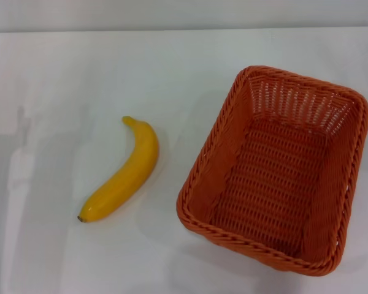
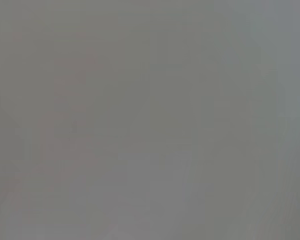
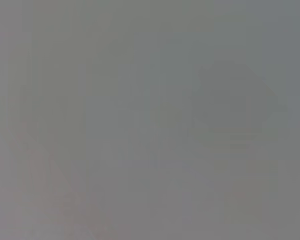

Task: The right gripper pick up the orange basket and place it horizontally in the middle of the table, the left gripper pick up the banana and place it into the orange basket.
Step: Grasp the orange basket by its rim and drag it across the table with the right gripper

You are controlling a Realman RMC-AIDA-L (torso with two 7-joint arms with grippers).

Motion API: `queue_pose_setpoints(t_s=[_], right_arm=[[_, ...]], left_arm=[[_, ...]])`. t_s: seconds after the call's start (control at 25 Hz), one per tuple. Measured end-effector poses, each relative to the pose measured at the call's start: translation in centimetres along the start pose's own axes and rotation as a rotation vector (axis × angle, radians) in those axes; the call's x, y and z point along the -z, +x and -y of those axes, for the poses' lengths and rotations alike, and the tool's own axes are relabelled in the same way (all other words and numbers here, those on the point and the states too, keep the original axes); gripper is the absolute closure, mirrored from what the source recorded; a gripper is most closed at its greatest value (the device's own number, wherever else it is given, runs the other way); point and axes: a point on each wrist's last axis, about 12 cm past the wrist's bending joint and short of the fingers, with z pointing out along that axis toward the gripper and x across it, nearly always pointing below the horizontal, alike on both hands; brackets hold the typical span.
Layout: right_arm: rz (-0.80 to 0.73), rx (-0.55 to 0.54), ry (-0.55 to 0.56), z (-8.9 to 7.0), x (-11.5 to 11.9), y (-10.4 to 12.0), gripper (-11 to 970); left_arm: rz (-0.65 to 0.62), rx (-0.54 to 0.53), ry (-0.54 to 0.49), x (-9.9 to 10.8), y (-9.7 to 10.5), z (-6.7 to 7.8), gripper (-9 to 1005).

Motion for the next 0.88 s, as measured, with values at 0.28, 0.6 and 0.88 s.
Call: queue_pose_setpoints(t_s=[0.28, 0.6, 0.88], right_arm=[[-0.008, 0.005, 0.010, 0.6, 0.7, 0.3, 104], [0.002, -0.045, -0.020, 1.1, 1.2, 0.1, 104], [-0.003, -0.154, -0.224, 2.8, -0.5, -3.2, 103]], left_arm=[[-0.014, 0.051, -0.013, 0.7, 0.3, -0.1, 180], [-0.032, 0.099, -0.042, 2.0, 0.5, -1.1, 184], [-0.045, 0.114, -0.067, 3.1, 0.7, -1.8, 186]])
